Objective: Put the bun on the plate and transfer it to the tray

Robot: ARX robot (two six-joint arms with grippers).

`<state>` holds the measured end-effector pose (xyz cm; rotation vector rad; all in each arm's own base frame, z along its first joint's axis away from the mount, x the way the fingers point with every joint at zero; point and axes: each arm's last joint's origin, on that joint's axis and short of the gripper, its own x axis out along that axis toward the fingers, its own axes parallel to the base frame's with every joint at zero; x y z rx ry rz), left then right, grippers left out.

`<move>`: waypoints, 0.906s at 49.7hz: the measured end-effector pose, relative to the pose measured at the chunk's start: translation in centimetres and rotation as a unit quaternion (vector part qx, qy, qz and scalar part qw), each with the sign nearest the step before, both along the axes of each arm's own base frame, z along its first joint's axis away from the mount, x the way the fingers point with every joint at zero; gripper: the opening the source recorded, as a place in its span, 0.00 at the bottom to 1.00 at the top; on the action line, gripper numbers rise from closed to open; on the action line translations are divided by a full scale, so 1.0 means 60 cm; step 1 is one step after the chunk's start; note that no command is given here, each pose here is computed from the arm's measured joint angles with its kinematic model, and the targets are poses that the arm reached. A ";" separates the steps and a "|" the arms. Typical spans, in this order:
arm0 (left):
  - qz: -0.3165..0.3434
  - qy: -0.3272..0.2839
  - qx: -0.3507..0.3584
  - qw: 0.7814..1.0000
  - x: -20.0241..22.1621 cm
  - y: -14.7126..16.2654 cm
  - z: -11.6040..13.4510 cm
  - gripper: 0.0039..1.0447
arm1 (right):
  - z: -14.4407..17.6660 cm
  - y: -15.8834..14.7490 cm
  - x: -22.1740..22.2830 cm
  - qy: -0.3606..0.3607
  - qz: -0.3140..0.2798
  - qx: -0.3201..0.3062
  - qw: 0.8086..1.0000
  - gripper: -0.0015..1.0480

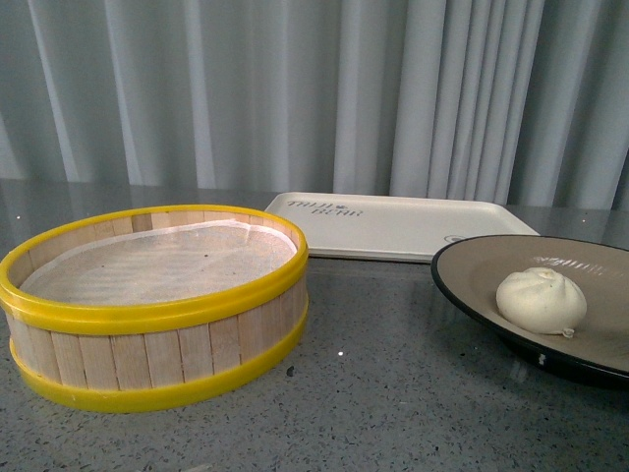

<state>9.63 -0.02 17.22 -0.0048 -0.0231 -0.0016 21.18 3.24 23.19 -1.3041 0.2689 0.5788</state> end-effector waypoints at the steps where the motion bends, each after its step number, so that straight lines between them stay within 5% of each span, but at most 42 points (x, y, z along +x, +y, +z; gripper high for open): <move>1: 0.000 0.000 0.000 1.000 0.000 0.000 0.000 0.94 | -0.001 0.000 0.003 0.000 0.000 0.000 1.000 0.92; 23: 0.000 0.000 0.000 1.000 0.000 0.000 0.000 0.94 | -0.019 0.010 0.041 0.015 0.007 0.009 1.000 0.91; 45: 0.000 0.000 0.000 1.000 0.000 0.000 0.000 0.94 | -0.025 0.011 0.040 0.026 0.008 0.007 1.000 0.22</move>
